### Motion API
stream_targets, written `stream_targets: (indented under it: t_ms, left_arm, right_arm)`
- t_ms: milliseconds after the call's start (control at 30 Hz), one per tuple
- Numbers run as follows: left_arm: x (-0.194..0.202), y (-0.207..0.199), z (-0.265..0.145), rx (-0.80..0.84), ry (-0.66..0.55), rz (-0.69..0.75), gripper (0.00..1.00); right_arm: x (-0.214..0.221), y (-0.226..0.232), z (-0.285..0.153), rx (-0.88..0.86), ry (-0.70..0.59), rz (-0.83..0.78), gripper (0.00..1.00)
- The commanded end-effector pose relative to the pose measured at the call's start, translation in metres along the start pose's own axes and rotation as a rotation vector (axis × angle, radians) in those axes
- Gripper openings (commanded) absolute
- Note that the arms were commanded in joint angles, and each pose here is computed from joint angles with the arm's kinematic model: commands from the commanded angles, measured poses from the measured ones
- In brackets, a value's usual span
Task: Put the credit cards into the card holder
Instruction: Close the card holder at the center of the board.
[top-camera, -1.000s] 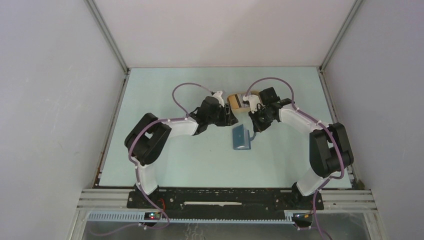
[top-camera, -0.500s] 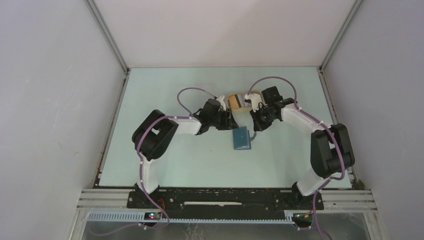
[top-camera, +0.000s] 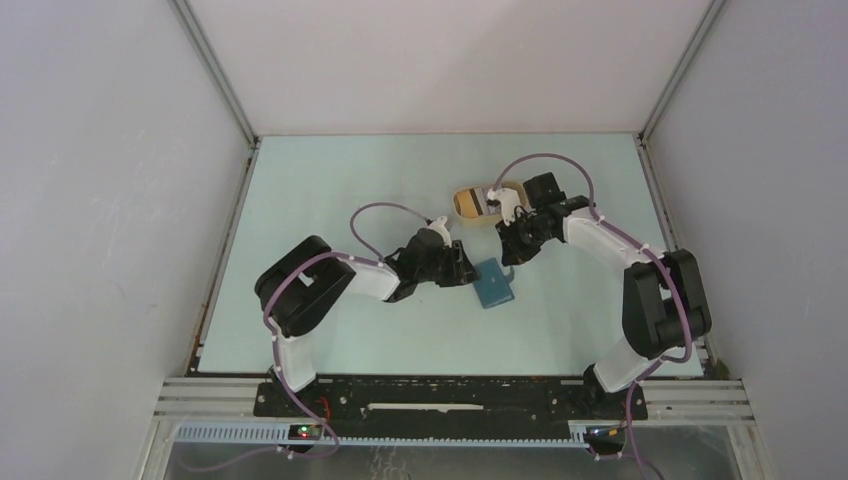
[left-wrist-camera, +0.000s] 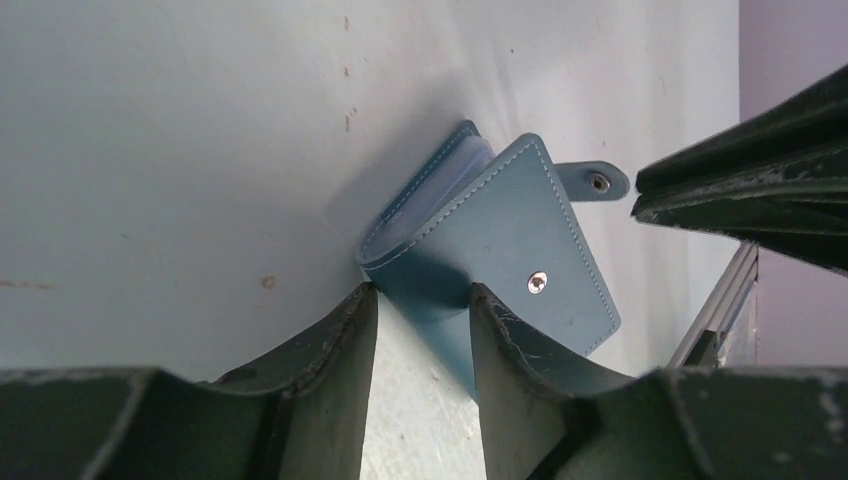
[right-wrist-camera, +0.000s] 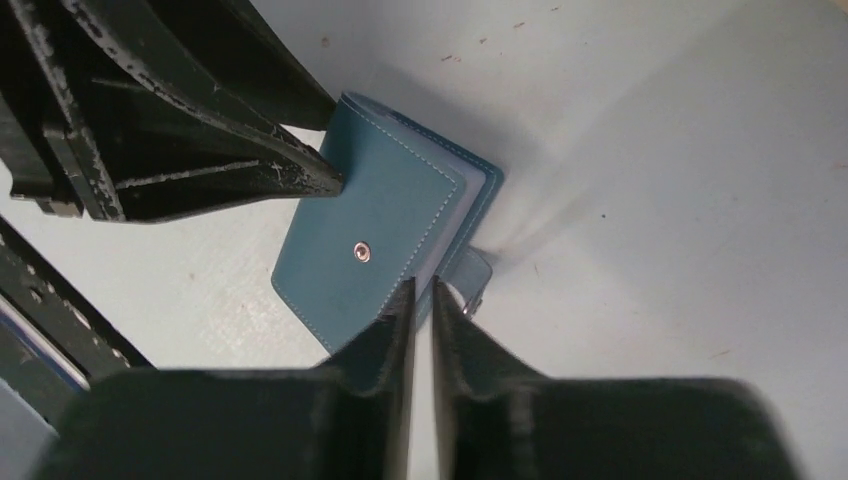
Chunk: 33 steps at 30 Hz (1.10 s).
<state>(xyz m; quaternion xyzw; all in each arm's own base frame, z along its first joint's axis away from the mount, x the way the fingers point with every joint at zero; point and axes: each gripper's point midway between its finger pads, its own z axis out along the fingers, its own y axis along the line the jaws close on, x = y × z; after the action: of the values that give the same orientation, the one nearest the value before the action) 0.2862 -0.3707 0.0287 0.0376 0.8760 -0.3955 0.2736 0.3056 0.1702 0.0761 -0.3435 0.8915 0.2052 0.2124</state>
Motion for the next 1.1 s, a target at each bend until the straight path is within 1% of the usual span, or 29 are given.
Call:
stream_targets:
  t_ms: [0, 67, 100, 200, 267, 633, 900, 1067]
  left_arm:
    - [0.004, -0.014, -0.007, 0.027, -0.048, -0.038, 0.44]
    - [0.007, -0.020, -0.006, 0.043, -0.050, -0.039, 0.44]
    - [0.009, -0.024, -0.005, 0.051, -0.050, -0.038, 0.44]
    - [0.015, -0.028, -0.002, 0.058, -0.040, -0.036, 0.44]
    - [0.017, -0.030, -0.001, 0.061, -0.040, -0.038, 0.44]
    - [0.019, -0.033, 0.001, 0.071, -0.034, -0.035, 0.44]
    - [0.020, -0.034, 0.001, 0.077, -0.033, -0.033, 0.44]
    - [0.020, -0.036, 0.000, 0.083, -0.034, -0.030, 0.44]
  right_arm:
    - [-0.018, 0.005, -0.032, -0.030, -0.090, 0.033, 0.31]
    - [-0.013, -0.005, -0.033, 0.019, -0.090, 0.049, 0.45]
    - [-0.009, -0.010, -0.032, 0.045, -0.078, 0.059, 0.49]
    - [-0.003, -0.020, -0.028, 0.078, -0.048, 0.077, 0.53]
    - [0.002, -0.022, -0.025, 0.083, -0.028, 0.086, 0.53]
    - [0.024, -0.028, -0.015, 0.068, 0.071, 0.108, 0.45]
    - [0.026, -0.032, -0.008, 0.072, 0.090, 0.113, 0.32]
    - [0.028, -0.035, -0.006, 0.077, 0.095, 0.116, 0.28]
